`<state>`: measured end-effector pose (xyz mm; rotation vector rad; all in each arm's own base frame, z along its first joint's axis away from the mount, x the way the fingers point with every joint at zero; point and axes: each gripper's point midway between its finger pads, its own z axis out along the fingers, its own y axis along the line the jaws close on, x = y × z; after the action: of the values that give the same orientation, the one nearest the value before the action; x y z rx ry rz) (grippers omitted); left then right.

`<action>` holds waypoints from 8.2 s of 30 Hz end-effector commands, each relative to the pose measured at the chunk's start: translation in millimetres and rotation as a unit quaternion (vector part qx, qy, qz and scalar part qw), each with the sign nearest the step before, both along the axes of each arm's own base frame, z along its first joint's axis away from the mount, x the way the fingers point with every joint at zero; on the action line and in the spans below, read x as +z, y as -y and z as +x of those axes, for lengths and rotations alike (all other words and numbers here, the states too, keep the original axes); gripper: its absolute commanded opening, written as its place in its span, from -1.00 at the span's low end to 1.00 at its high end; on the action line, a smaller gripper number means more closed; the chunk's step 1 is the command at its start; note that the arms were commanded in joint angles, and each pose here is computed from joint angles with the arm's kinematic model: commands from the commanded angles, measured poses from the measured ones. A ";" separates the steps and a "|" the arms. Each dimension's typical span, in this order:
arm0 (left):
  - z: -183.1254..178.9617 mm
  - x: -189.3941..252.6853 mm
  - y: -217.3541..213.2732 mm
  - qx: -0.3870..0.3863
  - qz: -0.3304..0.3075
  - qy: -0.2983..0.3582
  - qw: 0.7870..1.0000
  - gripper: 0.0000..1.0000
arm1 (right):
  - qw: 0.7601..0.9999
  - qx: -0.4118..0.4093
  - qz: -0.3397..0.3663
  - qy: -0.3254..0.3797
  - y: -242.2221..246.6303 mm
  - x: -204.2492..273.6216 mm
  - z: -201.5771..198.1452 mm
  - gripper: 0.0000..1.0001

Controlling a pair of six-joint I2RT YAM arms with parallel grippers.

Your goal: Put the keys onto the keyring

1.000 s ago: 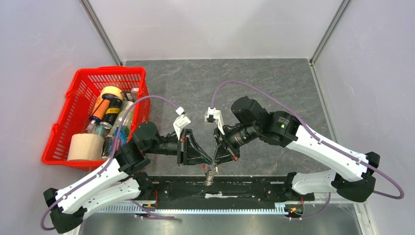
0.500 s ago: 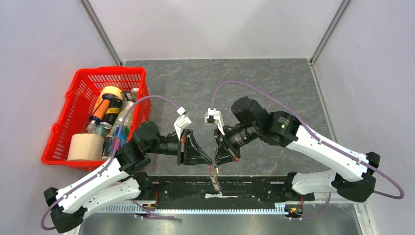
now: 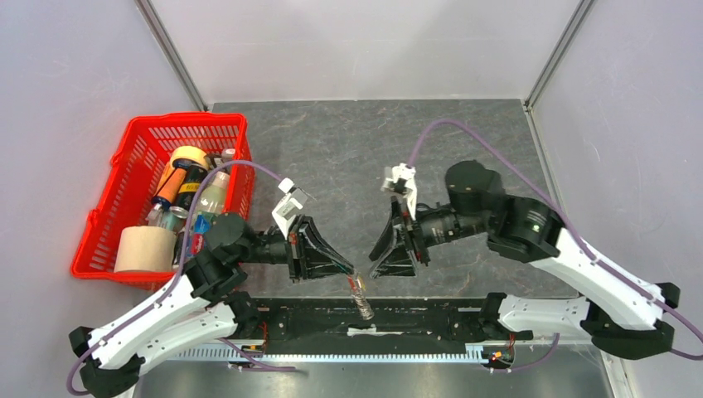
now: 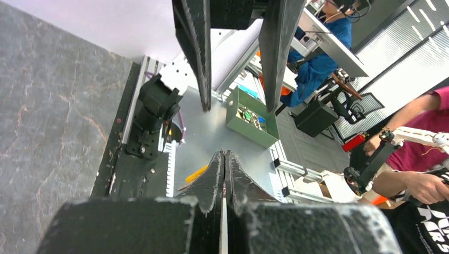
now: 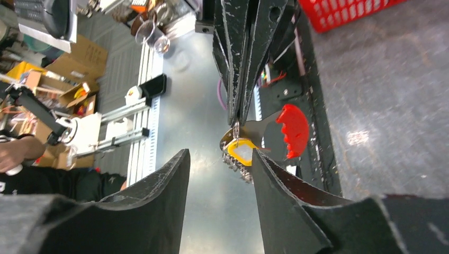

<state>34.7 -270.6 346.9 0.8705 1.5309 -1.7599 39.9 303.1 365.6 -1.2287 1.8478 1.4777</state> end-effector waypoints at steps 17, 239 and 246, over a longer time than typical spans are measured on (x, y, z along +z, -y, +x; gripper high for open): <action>0.6 129.2 -40.8 0.087 -0.272 0.148 0.947 -0.96 | 0.978 -0.062 0.171 0.105 -2.8 102.8 20.3 0.05; 80.6 34.6 -62.5 0.320 -0.185 0.053 0.928 -0.06 | 0.918 -0.387 -0.088 -0.027 -53.9 -114.8 266.9 -1.00; 80.8 34.7 -67.4 0.329 -0.180 0.059 0.925 -0.06 | 0.908 -0.402 -0.105 -0.059 -49.5 -163.2 285.4 -1.00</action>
<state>114.2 -211.6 374.9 0.2251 1.2056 -1.4332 315.8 345.4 193.4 -0.3724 2.3144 0.8217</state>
